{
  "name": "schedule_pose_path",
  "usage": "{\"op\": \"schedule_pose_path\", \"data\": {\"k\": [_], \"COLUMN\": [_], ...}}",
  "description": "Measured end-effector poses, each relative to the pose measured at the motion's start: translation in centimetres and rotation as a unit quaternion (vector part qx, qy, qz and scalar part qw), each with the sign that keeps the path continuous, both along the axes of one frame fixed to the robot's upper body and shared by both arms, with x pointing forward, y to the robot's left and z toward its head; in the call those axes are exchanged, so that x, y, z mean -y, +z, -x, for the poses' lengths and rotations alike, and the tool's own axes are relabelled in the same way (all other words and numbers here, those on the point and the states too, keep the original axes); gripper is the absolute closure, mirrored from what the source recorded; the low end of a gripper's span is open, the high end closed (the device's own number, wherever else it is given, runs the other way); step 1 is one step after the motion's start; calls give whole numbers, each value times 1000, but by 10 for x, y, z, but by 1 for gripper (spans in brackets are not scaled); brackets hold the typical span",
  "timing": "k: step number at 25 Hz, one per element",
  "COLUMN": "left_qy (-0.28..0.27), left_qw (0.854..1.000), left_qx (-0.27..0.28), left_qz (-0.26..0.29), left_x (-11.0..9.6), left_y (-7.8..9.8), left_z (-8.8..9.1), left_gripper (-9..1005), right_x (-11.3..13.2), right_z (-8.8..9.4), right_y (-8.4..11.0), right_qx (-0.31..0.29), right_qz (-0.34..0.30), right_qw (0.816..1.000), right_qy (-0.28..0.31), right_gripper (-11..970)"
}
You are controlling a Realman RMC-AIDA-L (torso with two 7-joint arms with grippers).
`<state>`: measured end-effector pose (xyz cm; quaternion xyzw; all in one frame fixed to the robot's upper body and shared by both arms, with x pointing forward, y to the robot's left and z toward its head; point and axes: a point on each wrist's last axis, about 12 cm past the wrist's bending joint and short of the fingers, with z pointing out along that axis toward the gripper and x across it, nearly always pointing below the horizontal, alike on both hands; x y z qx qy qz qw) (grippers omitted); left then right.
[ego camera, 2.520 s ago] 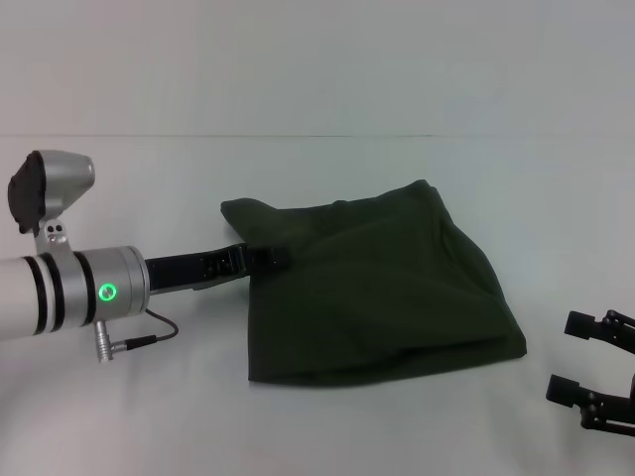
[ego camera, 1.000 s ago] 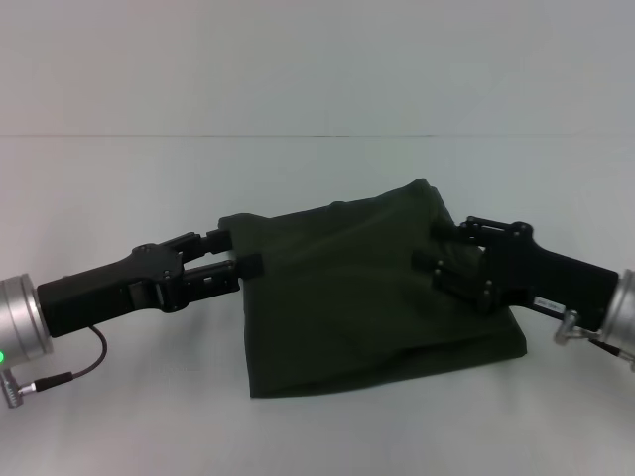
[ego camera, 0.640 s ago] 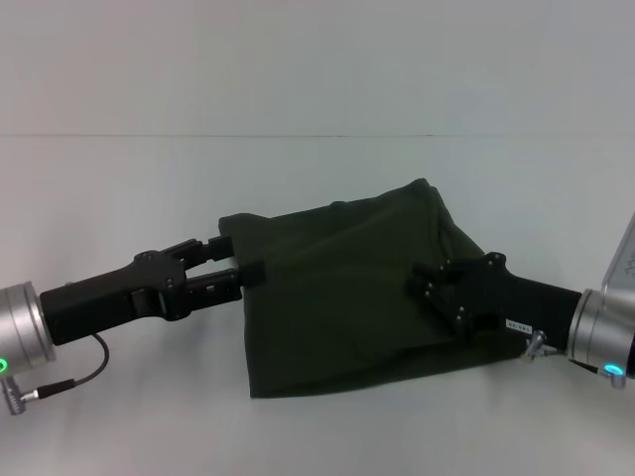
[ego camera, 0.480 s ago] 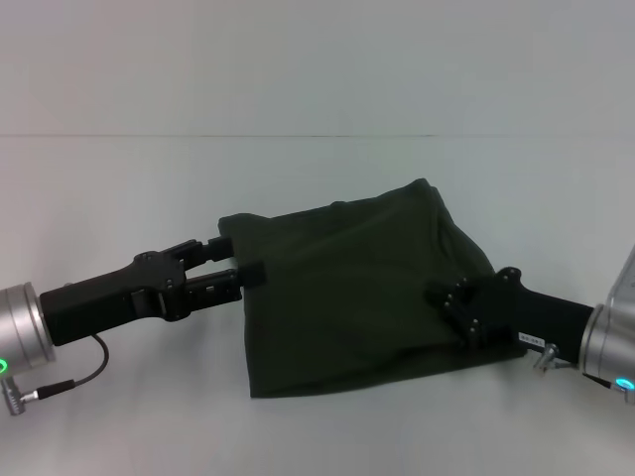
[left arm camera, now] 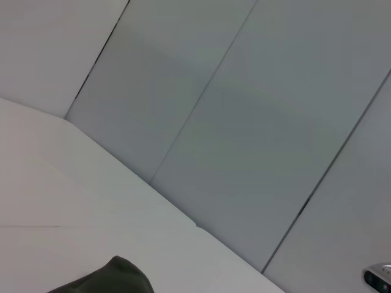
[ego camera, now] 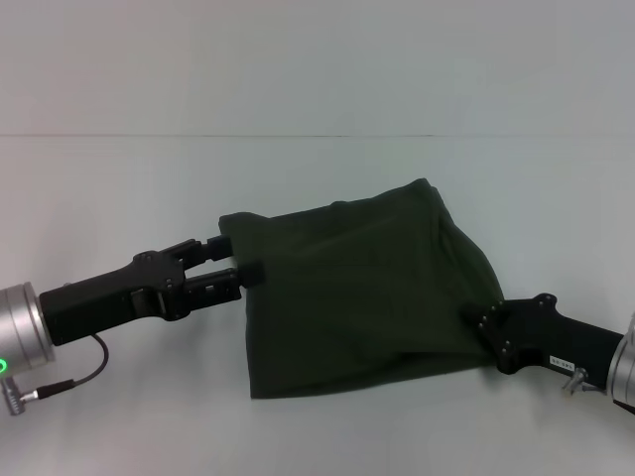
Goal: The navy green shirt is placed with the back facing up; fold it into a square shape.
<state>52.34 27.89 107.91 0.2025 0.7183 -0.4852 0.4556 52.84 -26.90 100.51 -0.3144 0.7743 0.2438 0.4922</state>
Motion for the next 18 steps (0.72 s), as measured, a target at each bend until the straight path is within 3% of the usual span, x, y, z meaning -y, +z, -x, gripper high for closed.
{"op": "schedule_pose_path", "data": {"k": [8, 13, 18], "left_qy": [0, 0, -1], "left_qw": [1000, 1000, 1000], "left_qx": [1, 3, 6], "left_qz": [0, -1, -1], "left_x": [1, 1, 3], "left_y": [-1, -1, 0], "left_z": [1, 1, 0], "left_gripper": [91, 91, 91], "right_x": [8, 13, -4], "right_z": [7, 10, -12], "right_y": [-4, 12, 28], "right_qx": [-6, 33, 62], "right_qz": [-8, -64, -90], "right_qw": [1000, 997, 994], "right_qy": [-24, -20, -11], "right_gripper": [960, 959, 959]}}
